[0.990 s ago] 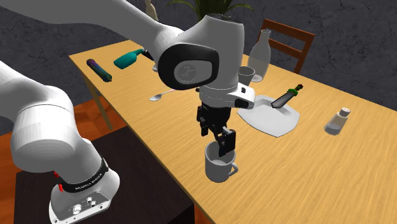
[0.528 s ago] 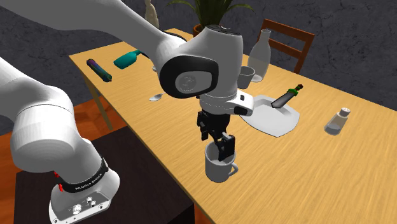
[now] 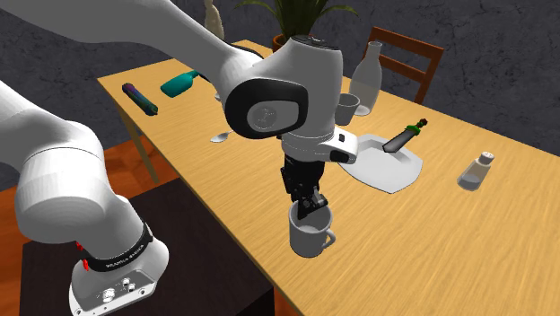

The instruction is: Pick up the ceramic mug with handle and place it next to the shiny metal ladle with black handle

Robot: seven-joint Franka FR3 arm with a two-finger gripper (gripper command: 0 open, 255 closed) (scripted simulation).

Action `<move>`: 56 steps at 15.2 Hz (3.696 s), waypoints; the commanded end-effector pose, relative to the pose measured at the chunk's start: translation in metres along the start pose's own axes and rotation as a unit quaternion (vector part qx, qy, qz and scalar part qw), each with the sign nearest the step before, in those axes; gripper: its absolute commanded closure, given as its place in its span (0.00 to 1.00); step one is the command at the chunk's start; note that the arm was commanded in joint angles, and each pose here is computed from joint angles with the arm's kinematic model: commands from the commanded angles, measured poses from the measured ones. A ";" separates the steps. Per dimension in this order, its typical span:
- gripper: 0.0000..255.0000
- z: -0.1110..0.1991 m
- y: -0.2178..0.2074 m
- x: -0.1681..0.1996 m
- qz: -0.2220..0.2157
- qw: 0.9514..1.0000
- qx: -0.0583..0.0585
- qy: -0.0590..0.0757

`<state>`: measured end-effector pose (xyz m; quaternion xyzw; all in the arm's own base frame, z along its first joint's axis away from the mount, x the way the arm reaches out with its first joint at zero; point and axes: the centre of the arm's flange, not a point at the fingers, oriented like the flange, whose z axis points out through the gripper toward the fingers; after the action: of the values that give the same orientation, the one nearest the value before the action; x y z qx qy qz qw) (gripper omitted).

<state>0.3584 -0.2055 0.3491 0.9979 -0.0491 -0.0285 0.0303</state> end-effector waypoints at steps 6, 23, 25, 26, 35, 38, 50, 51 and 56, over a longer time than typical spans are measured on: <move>1.00 -0.005 0.000 0.000 0.000 1.000 0.000 0.000; 1.00 -0.095 0.006 -0.005 0.000 1.000 0.000 0.000; 1.00 -0.105 0.007 -0.006 0.000 1.000 0.000 0.000; 1.00 -0.111 0.007 -0.006 0.000 1.000 0.000 0.000; 1.00 -0.158 0.010 -0.009 0.000 1.000 0.000 0.000; 1.00 -0.172 0.011 -0.009 0.000 1.000 0.000 0.000; 1.00 -0.185 -0.136 0.048 0.000 1.000 0.000 0.000; 1.00 -0.186 -0.148 0.053 0.000 1.000 0.000 0.000; 1.00 -0.192 -0.210 0.077 0.000 1.000 0.000 0.000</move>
<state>0.4590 -0.0044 0.5241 0.9979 -0.0486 -0.0286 0.0307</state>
